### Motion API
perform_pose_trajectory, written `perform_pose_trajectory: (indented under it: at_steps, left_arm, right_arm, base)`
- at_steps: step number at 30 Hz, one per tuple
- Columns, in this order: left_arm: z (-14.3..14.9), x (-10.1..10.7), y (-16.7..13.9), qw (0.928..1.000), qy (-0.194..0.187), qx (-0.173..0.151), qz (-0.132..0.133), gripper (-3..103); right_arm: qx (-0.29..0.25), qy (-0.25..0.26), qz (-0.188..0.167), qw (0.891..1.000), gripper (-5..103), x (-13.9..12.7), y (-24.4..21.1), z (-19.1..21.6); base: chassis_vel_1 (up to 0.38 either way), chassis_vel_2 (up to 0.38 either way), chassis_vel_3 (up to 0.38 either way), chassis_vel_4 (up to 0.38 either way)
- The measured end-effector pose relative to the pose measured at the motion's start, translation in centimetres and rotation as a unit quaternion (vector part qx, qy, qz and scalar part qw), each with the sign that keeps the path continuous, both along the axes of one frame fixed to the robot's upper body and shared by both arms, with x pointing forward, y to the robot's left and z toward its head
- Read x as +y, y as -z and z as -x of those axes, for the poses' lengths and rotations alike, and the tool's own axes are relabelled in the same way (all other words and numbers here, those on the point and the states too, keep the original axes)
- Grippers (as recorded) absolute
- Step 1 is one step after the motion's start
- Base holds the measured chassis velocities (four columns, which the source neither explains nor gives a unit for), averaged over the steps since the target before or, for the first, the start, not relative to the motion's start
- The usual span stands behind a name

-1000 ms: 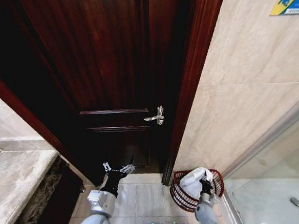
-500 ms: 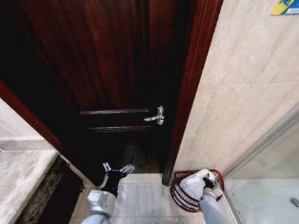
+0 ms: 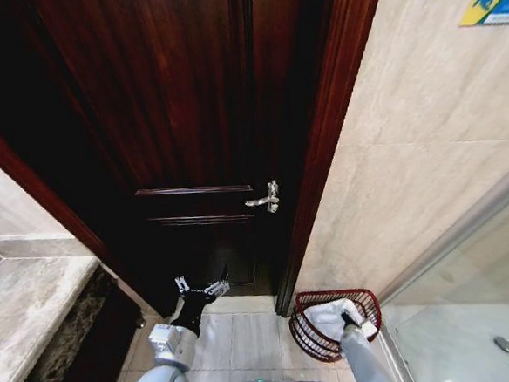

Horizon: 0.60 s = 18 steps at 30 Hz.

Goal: Discard the used towel into the hamper.

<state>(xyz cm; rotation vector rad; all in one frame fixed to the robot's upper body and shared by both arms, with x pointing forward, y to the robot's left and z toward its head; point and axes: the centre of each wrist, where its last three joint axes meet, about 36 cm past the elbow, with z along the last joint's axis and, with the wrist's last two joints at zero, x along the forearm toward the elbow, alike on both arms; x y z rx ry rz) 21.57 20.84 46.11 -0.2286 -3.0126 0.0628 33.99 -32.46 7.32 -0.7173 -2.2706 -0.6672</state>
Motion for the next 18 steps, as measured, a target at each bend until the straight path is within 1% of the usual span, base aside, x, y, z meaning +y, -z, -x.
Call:
perform_pose_trajectory:
  at_steps: [1, 2, 3, 4, 5, 8, 9, 10, 12, 13, 14, 15, 16, 17, 18]
  left_arm:
    - [0.0, 0.0, 0.0, 1.0000, 0.000, 0.000, 0.000, 100]
    - [0.0, 0.0, 0.0, 1.0000, 0.000, 0.000, 0.000, 100]
    - [0.0, 0.0, 0.0, 1.0000, 0.000, 0.000, 0.000, 100]
    - [0.0, 0.0, 0.0, 1.0000, 0.000, 0.000, 0.000, 100]
    - [0.0, 0.0, 0.0, 1.0000, 0.000, 0.000, 0.000, 100]
    - [0.0, 0.0, 0.0, 1.0000, 0.000, 0.000, 0.000, 100]
    - [0.0, 0.0, 0.0, 1.0000, 0.000, 0.000, 0.000, 100]
    - [0.0, 0.0, 0.0, 1.0000, 0.000, 0.000, 0.000, 100]
    - [0.0, 0.0, 0.0, 1.0000, 0.000, 0.000, 0.000, 100]
    - [0.0, 0.0, 0.0, 1.0000, 0.000, 0.000, 0.000, 100]
    - [0.0, 0.0, 0.0, 1.0000, 0.000, 0.000, 0.000, 100]
    - [0.0, 0.0, 0.0, 1.0000, 0.000, 0.000, 0.000, 100]
    - [0.0, 0.0, 0.0, 1.0000, 0.000, 0.000, 0.000, 100]
    - [0.0, 0.0, 0.0, 1.0000, 0.000, 0.000, 0.000, 100]
    - [0.0, 0.0, 0.0, 1.0000, 0.000, 0.000, 0.000, 100]
  right_arm:
    - [0.015, -0.013, -0.004, 1.000, 48, -0.2, 0.3, 0.5]
    - [0.015, -0.013, -0.004, 1.000, 48, -0.2, 0.3, 0.5]
    - [0.029, -0.031, -0.006, 0.999, 53, -0.3, 0.6, 1.1]
    - [0.047, -0.070, -0.005, 0.996, 58, -0.3, 1.2, 2.2]
    - [0.047, -0.070, -0.005, 0.996, 58, -0.3, 1.2, 2.2]
    - [0.064, -0.113, -0.005, 0.992, 74, 0.3, 1.7, 3.0]
    - [0.064, -0.113, -0.005, 0.992, 74, 0.3, 1.7, 3.0]
    - [0.061, -0.121, -0.004, 0.991, 80, 0.5, 1.6, 2.8]
    - [0.030, -0.156, 0.022, 0.987, 90, 1.1, 1.0, 2.3]
    - [0.030, -0.156, 0.022, 0.987, 90, 1.1, 1.0, 2.3]
    - [0.019, -0.169, 0.036, 0.985, 90, 1.2, 0.9, 2.1]
    - [0.005, -0.185, 0.058, 0.981, 98, 1.2, 0.7, 1.8]
    - [-0.001, -0.190, 0.065, 0.980, 99, 1.1, 0.5, 1.5]
    - [-0.001, -0.190, 0.065, 0.980, 99, 1.1, 0.5, 1.5]
    - [-0.005, -0.202, 0.077, 0.976, 100, 0.5, 0.0, 1.0]
  base:
    - [0.000, 0.000, 0.000, 0.000]
    - [0.000, 0.000, 0.000, 0.000]
    - [0.000, 0.000, 0.000, 0.000]
    - [0.000, 0.000, 0.000, 0.000]
    - [0.000, 0.000, 0.000, 0.000]
    - [0.000, 0.000, 0.000, 0.000]
    - [0.000, 0.000, 0.000, 0.000]
    - [0.000, 0.000, 0.000, 0.000]
    - [0.000, 0.000, 0.000, 0.000]
    - [0.000, 0.000, 0.000, 0.000]
    - [0.000, 0.000, 0.000, 0.000]
    - [0.000, 0.000, 0.000, 0.000]
    - [0.000, 0.000, 0.000, 0.000]
    - [0.000, 0.000, 0.000, 0.000]
    - [0.000, 0.000, 0.000, 0.000]
